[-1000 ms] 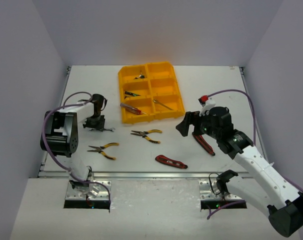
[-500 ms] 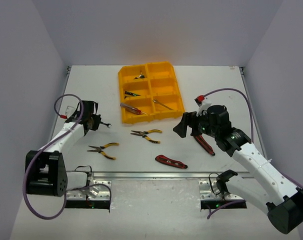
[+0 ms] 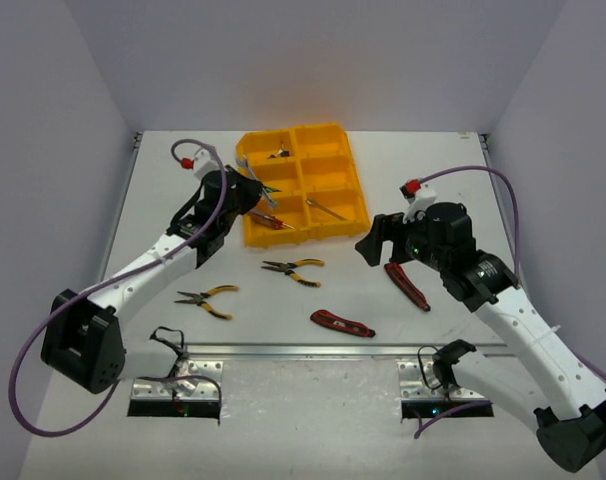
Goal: Sort the tools into containers
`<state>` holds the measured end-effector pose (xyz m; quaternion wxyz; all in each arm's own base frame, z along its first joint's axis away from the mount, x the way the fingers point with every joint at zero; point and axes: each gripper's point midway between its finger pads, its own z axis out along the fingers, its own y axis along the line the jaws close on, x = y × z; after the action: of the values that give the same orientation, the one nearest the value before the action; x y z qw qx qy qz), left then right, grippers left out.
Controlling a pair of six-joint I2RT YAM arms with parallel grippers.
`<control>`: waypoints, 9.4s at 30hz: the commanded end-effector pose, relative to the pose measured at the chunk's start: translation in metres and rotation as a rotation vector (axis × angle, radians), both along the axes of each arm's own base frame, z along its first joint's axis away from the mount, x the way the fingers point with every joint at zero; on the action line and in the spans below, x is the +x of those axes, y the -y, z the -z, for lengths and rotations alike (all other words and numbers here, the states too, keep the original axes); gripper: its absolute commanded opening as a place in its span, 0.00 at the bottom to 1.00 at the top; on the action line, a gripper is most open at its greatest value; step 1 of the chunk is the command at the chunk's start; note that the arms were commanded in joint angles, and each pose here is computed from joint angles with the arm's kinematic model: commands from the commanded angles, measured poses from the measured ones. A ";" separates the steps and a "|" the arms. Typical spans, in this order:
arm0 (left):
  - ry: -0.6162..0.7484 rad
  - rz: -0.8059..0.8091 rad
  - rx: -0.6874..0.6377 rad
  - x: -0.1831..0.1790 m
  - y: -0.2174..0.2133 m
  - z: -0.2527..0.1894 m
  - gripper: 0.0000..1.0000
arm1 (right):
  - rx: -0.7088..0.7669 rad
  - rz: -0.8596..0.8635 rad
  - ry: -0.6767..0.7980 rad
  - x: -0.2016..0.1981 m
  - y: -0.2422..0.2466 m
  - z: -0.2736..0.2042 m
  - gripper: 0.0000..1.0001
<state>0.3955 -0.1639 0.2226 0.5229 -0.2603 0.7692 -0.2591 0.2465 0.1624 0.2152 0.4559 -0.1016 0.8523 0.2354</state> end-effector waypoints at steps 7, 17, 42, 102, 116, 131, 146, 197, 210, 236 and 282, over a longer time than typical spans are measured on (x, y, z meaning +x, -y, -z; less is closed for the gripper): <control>0.307 0.477 0.207 0.067 0.125 -0.020 0.00 | -0.081 0.057 0.084 -0.004 0.025 -0.025 0.96; 0.292 0.775 0.383 0.066 0.176 0.034 0.00 | -0.122 0.067 0.094 -0.008 0.035 -0.024 0.96; 0.099 0.953 0.721 0.061 0.182 0.077 0.00 | -0.102 0.044 0.060 -0.010 0.028 -0.011 0.96; 0.098 0.284 0.416 -0.166 -0.054 -0.029 1.00 | -0.787 -0.169 0.349 0.192 0.012 0.024 0.00; 0.059 0.268 0.427 -0.163 -0.055 -0.018 1.00 | -0.800 -0.486 0.822 0.325 -0.106 -0.001 0.00; 0.099 0.261 0.408 -0.167 -0.058 -0.028 1.00 | -0.729 -0.530 0.706 0.311 -0.109 0.036 0.34; 0.106 0.213 0.407 -0.168 -0.067 -0.033 1.00 | -0.420 -0.241 0.324 0.223 -0.073 -0.044 0.99; 0.155 0.109 0.374 -0.176 -0.089 -0.049 1.00 | -0.833 -0.545 0.259 -0.006 -0.085 0.067 0.00; 0.147 0.113 0.375 -0.175 -0.088 -0.046 1.00 | -0.932 -0.520 0.730 0.265 -0.101 -0.024 0.00; 0.143 0.153 0.385 -0.172 -0.080 -0.043 1.00 | -0.865 -0.708 0.776 0.330 -0.108 0.048 0.99; -0.184 -0.299 0.444 -0.140 -0.175 0.002 1.00 | -0.723 -0.589 -0.173 0.005 -0.146 0.149 0.55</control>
<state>0.2481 0.0189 0.1998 0.4895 -0.2925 0.8191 0.0617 0.2378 0.3186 0.0819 0.2462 -0.4536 0.8458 0.1356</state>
